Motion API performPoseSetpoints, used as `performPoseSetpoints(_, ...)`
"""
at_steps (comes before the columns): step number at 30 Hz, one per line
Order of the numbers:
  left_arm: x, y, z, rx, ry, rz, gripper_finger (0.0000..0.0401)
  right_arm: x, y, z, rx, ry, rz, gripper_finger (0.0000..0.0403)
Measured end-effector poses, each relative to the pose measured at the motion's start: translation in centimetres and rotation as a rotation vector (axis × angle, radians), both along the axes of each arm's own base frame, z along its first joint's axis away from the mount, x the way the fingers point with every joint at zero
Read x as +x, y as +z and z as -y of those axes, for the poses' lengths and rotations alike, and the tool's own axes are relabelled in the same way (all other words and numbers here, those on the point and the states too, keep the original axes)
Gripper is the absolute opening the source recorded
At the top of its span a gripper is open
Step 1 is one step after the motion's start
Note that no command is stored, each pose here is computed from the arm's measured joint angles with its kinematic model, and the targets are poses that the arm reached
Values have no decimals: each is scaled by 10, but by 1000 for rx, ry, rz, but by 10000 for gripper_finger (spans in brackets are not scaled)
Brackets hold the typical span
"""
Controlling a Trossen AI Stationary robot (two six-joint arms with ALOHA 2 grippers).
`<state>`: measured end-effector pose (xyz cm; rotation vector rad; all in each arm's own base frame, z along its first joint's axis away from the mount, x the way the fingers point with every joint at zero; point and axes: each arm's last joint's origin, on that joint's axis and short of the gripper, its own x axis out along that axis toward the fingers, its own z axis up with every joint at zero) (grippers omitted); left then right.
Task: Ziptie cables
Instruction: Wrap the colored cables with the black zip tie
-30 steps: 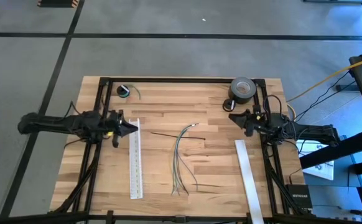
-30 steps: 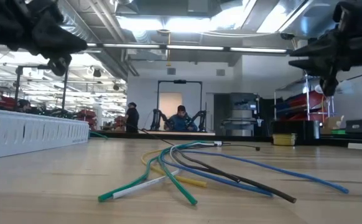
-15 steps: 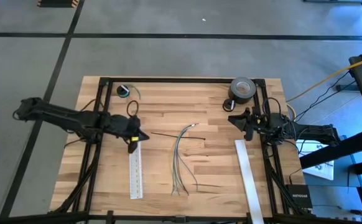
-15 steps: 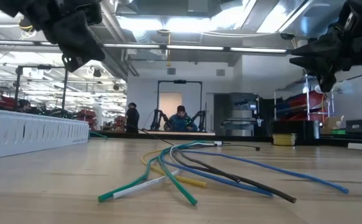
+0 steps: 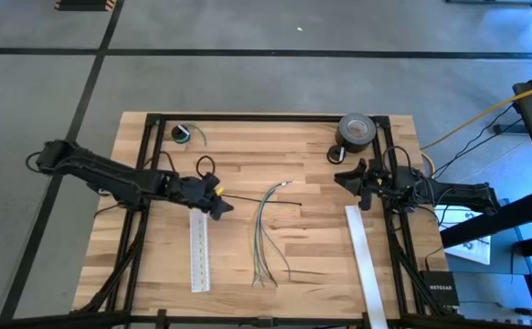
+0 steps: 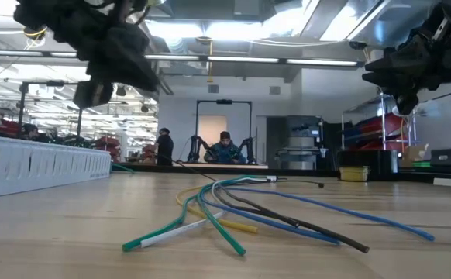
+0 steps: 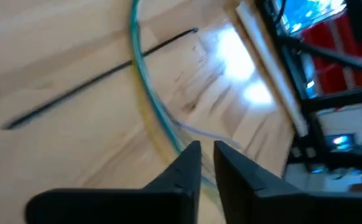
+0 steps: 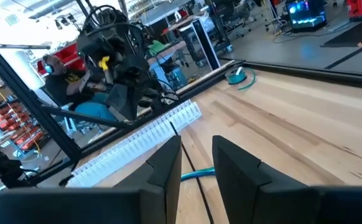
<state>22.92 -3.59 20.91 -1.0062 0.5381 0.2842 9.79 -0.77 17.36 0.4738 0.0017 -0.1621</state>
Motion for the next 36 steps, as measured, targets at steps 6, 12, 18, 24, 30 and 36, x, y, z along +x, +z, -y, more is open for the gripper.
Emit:
performPoseSetpoints(6, 16, -11, 14, -141, 21, 23, 113, 0, -5, -1, -10, 37, -57, 79)
performPoseSetpoints(12, 36, -13, 30, -208, 72, -69, 151, 0, -7, -2, -86, 59, -81, 79)
performPoseSetpoints(18, 61, 1, 40, -68, 218, -223, 138, 1, -8, -2, -193, 104, -112, 106)
performPoseSetpoints(24, 73, -24, 51, -65, 440, -320, 135, 3, -11, -3, -262, 120, -148, 168)
performPoseSetpoints(30, 79, -51, 59, -134, 618, -313, 134, 3, -11, -2, -276, 104, -153, 199)
performPoseSetpoints(36, 83, -62, 47, -100, 738, -287, 134, 3, -11, -2, -280, 104, -156, 202)
